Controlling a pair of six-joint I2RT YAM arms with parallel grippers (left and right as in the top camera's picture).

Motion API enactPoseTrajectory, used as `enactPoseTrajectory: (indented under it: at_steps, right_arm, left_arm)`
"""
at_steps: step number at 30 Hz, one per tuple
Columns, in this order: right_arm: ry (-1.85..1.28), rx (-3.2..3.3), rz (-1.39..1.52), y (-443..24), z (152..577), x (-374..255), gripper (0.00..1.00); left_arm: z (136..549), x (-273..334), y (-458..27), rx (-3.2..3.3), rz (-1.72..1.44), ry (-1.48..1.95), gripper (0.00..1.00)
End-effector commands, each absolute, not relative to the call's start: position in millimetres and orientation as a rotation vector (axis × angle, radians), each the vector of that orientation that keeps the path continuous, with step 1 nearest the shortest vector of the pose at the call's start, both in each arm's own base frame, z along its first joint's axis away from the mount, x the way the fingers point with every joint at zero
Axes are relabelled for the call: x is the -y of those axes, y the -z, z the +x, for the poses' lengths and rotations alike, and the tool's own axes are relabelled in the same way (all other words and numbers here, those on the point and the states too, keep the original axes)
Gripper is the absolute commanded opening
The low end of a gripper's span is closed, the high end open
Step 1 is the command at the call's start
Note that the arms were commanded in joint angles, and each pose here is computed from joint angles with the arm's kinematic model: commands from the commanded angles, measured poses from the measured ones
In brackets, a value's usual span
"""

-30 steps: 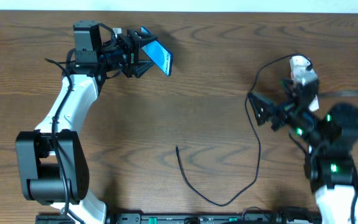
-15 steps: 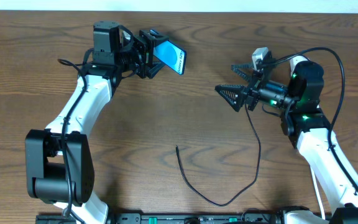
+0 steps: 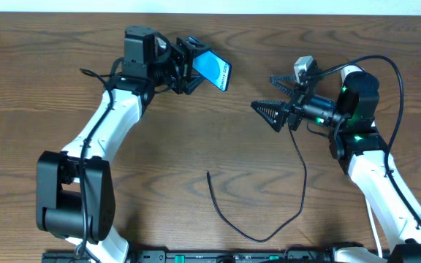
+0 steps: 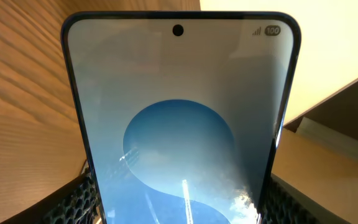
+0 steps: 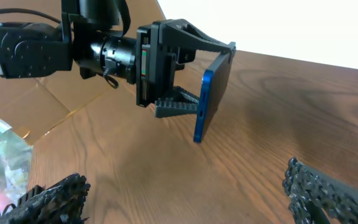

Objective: Plug charger to phone and switch on socket
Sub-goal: 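Move the open right gripper to the phone's edge held by the left gripper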

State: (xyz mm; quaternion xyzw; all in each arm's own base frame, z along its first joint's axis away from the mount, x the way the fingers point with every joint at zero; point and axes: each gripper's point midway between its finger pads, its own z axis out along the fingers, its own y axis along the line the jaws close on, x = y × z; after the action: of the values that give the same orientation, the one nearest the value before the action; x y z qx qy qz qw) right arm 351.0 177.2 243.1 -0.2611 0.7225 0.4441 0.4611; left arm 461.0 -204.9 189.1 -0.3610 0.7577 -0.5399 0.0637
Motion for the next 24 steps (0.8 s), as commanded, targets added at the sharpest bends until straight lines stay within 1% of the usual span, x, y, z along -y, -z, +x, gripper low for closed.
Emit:
enactPoseTrajectory:
  at_steps: [1, 4, 15, 24]
  right_arm:
    - [-1.093, -1.799, -0.629, -243, 353, -179, 0.99]
    - [-1.060, -1.871, -0.575, -231, 357, -178, 0.99]
    - [-0.903, -1.929, -0.540, -218, 364, -201, 0.99]
    - [-0.783, -1.957, -0.497, -211, 371, -206, 0.98]
  left_arm:
    - [456, 216, -204, -2.280, -1.042, 1.663, 0.08]
    - [451, 228, -203, -2.297, -1.024, 1.653, 0.07]
    - [440, 258, -199, -2.328, -0.987, 1.612, 0.07]
    - [435, 266, -199, -2.349, -0.965, 1.628, 0.08]
